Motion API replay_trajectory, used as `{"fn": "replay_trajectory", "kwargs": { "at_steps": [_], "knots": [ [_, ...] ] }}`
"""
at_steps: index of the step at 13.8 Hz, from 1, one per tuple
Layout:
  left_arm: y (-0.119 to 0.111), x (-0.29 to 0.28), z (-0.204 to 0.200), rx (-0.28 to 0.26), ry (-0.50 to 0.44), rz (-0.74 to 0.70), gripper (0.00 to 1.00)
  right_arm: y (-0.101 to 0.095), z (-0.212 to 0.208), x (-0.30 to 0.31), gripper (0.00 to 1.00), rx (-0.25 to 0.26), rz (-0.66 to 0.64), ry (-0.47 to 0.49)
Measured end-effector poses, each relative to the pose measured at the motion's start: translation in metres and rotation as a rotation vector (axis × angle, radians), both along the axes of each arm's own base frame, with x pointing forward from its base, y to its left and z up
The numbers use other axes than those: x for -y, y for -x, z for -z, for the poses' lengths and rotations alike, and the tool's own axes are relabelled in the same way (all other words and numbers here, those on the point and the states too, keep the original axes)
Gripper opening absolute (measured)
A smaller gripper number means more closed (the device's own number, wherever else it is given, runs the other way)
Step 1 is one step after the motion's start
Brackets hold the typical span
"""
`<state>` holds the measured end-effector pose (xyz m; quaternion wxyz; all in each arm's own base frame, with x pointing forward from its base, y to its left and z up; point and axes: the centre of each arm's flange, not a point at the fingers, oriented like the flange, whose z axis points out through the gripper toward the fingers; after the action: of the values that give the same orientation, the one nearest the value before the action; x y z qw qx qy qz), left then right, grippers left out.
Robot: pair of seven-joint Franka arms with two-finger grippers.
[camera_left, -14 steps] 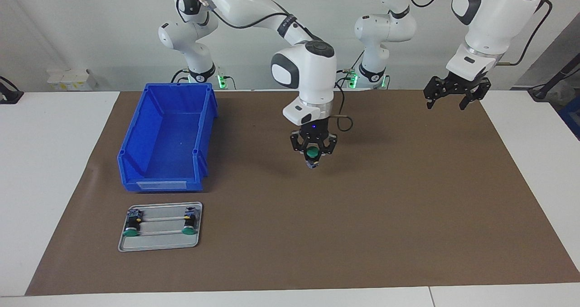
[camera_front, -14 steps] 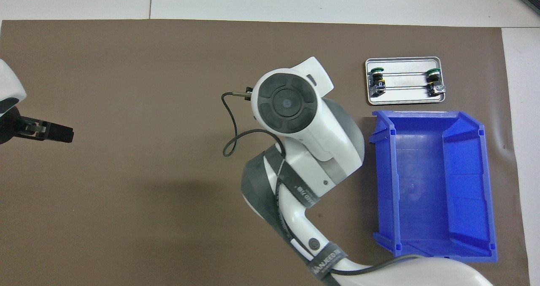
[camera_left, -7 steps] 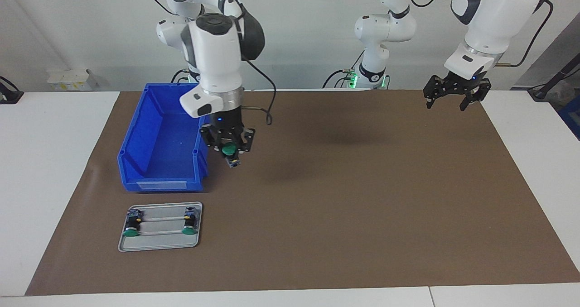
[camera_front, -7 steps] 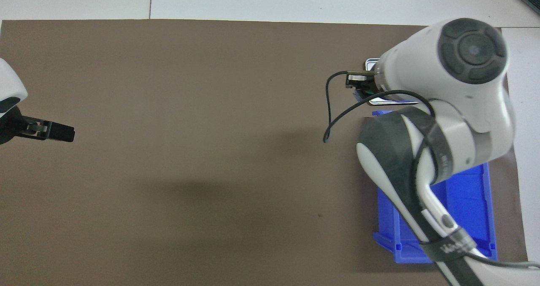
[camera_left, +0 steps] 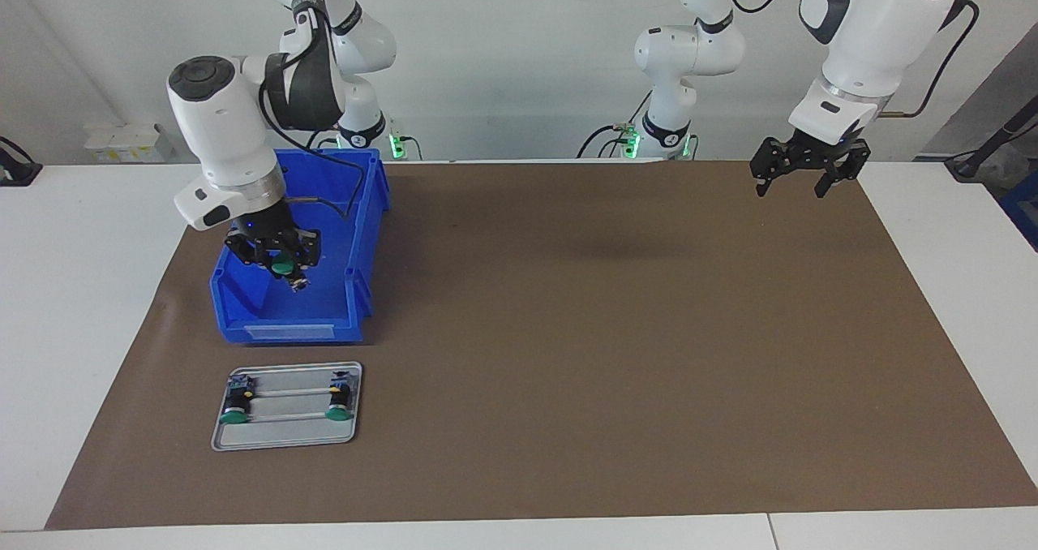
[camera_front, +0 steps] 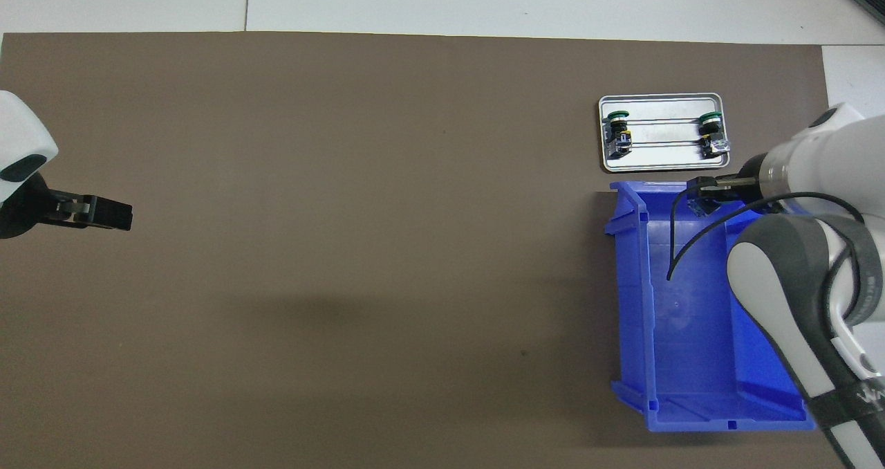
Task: Place and press button with both arms
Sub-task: 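Release the green button into the blue bin and withdraw the right gripper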
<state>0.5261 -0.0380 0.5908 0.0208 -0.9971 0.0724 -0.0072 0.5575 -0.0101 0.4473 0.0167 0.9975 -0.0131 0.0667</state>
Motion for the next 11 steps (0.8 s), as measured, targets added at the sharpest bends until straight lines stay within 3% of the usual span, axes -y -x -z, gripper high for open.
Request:
{"fn": "replay_trajectory", "kwargs": {
  "at_steps": [4,11],
  "knots": [
    [0.0,-0.005,0.001,-0.002,0.001,-0.017,0.99,0.045,0.065,0.02,0.34,-0.025,0.015,-0.011],
    [0.001,-0.006,0.001,-0.01,0.036,-0.067,0.99,0.071,0.106,0.015,0.34,-0.047,0.03,-0.038]
  ]
}}
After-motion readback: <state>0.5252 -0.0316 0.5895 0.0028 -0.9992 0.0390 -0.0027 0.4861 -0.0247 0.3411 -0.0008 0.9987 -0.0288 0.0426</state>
